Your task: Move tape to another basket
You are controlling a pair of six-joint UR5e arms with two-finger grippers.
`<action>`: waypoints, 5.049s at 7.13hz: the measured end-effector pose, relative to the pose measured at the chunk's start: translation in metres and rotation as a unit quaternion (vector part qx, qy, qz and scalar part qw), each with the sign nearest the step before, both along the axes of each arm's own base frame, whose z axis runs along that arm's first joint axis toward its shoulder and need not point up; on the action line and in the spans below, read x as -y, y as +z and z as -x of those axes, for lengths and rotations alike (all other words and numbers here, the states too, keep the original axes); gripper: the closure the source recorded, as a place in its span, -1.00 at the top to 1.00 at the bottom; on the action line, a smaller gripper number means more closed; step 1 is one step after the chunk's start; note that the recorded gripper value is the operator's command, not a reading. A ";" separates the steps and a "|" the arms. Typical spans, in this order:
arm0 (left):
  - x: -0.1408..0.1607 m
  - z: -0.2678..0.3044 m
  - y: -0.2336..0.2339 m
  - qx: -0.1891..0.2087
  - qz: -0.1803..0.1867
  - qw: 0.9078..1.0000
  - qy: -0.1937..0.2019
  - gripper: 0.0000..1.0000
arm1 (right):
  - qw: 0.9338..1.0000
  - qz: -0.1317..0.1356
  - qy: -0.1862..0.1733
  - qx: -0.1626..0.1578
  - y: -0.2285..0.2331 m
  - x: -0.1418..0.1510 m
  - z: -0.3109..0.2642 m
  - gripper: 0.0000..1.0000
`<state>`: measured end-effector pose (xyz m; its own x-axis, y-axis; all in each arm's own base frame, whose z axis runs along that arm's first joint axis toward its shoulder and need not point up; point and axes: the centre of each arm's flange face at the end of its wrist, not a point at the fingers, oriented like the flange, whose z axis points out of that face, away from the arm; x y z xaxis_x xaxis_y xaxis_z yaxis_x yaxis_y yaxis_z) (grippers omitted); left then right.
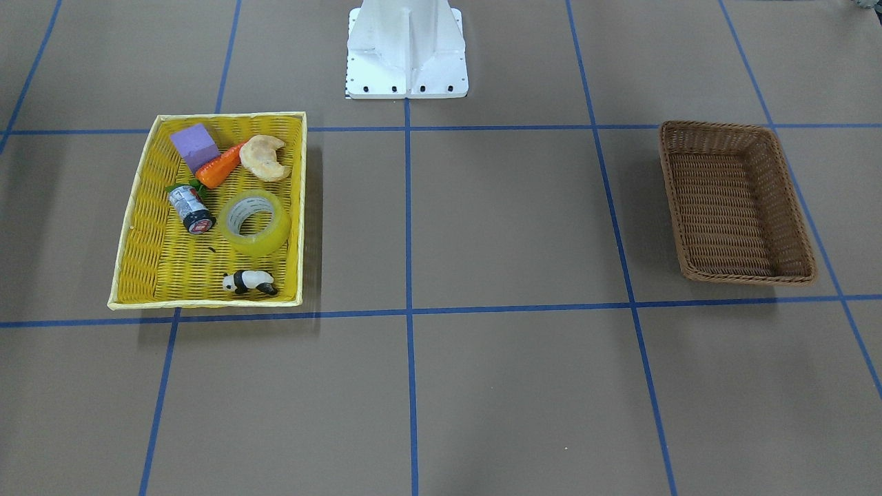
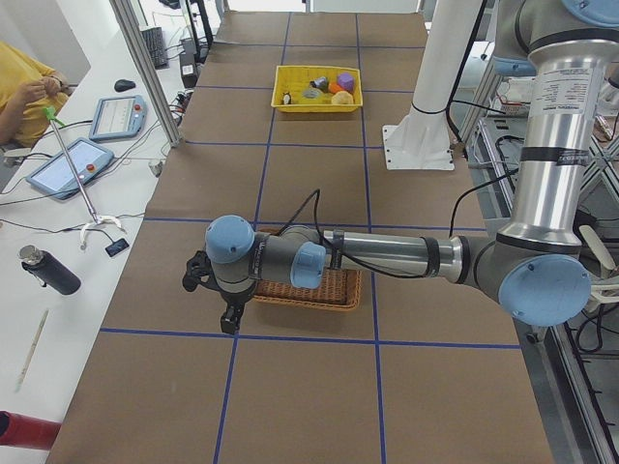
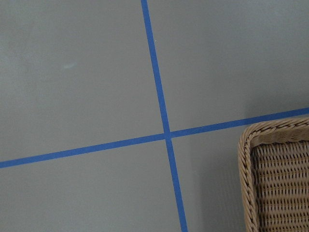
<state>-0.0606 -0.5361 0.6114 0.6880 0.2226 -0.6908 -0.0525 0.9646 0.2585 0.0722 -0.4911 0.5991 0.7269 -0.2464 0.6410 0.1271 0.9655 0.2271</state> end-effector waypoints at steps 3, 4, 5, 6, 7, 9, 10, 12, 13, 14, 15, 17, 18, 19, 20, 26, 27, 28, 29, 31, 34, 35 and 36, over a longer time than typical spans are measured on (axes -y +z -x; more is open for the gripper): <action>0.007 0.001 -0.016 0.001 -0.078 0.997 0.000 0.98 | 0.996 -0.089 -0.006 0.024 -0.019 0.006 0.004 1.00; 0.007 0.000 -0.014 0.001 -0.086 0.996 0.001 0.98 | 0.994 -0.099 -0.008 0.037 -0.025 0.007 0.006 1.00; 0.007 0.000 -0.014 0.000 -0.090 0.996 0.001 0.98 | 0.993 -0.109 -0.012 0.053 -0.035 0.009 0.010 1.00; 0.006 0.000 -0.011 0.001 -0.089 0.996 0.002 0.98 | 0.991 -0.114 -0.011 0.069 -0.051 0.011 0.023 1.00; 0.006 0.000 -0.004 0.000 -0.087 0.996 0.003 0.98 | 0.990 -0.111 -0.008 0.083 -0.073 0.017 0.048 0.99; 0.018 -0.002 -0.002 -0.012 -0.076 0.997 -0.012 0.98 | 0.989 -0.103 -0.018 0.109 -0.124 0.037 0.123 0.98; 0.021 -0.003 -0.004 -0.024 -0.069 0.997 -0.018 0.98 | 0.987 -0.096 -0.031 0.124 -0.147 0.042 0.162 0.99; 0.021 -0.005 -0.008 -0.037 -0.067 0.997 -0.020 0.98 | 0.986 -0.087 -0.055 0.131 -0.183 0.031 0.240 0.98; 0.022 -0.005 -0.010 -0.038 -0.068 0.997 -0.020 0.98 | 0.988 -0.085 -0.054 0.119 -0.196 0.021 0.277 0.98; 0.022 -0.005 -0.011 -0.038 -0.070 0.997 -0.020 0.98 | 0.990 -0.083 -0.046 0.101 -0.204 0.011 0.315 0.95; 0.021 -0.005 -0.012 -0.038 -0.071 0.997 -0.020 0.98 | 0.992 -0.087 -0.039 0.079 -0.206 -0.001 0.352 0.88; 0.021 -0.005 -0.012 -0.038 -0.073 0.996 -0.019 0.98 | 0.994 -0.093 -0.036 0.054 -0.213 -0.018 0.411 0.79; 0.020 -0.005 -0.011 -0.038 -0.073 0.996 -0.019 0.98 | 0.994 -0.098 -0.036 0.043 -0.214 -0.026 0.436 0.67; 0.020 -0.005 -0.011 -0.038 -0.073 0.996 -0.019 0.98 | 0.993 -0.103 -0.038 0.034 -0.213 -0.034 0.452 0.63; 0.020 -0.005 -0.011 -0.038 -0.073 0.996 -0.019 0.98 | 0.993 -0.105 -0.040 0.028 -0.209 -0.038 0.460 0.60; 0.020 -0.005 -0.011 -0.038 -0.071 0.997 -0.019 0.98 | 0.993 -0.097 -0.057 0.020 -0.196 -0.044 0.471 -1.00; 0.020 -0.005 -0.011 -0.039 -0.071 0.997 -0.019 0.98 | 0.993 -0.099 -0.052 0.023 -0.200 -0.041 0.466 -1.00; 0.020 -0.005 -0.011 -0.039 -0.071 0.997 -0.020 0.98 | 0.994 -0.102 -0.043 0.026 -0.205 -0.034 0.455 -1.00; 0.020 -0.005 -0.011 -0.039 -0.071 0.997 -0.020 0.98 | 0.994 -0.103 -0.029 0.033 -0.212 -0.022 0.438 -1.00; 0.020 -0.005 -0.011 -0.038 -0.072 0.996 -0.019 0.98 | 0.993 -0.105 0.003 0.061 -0.236 0.008 0.390 -1.00; 0.023 -0.005 -0.022 -0.039 -0.081 0.996 -0.020 0.98 | 0.987 -0.122 0.040 0.096 -0.292 0.037 0.372 -1.00; 0.024 -0.005 -0.033 -0.040 -0.097 0.994 -0.020 0.98 | 0.985 -0.118 0.054 0.112 -0.313 0.042 0.378 -1.00; 0.026 -0.008 -0.044 -0.043 -0.117 0.992 -0.021 0.98 | 0.983 -0.111 0.068 0.128 -0.337 0.042 0.389 -1.00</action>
<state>-0.0531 -0.5616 0.5670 0.6412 0.3559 -0.6799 0.0191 0.8783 0.4777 -0.3171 -0.5336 0.2625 0.5839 -0.3131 0.7490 -0.0885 0.8926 0.4421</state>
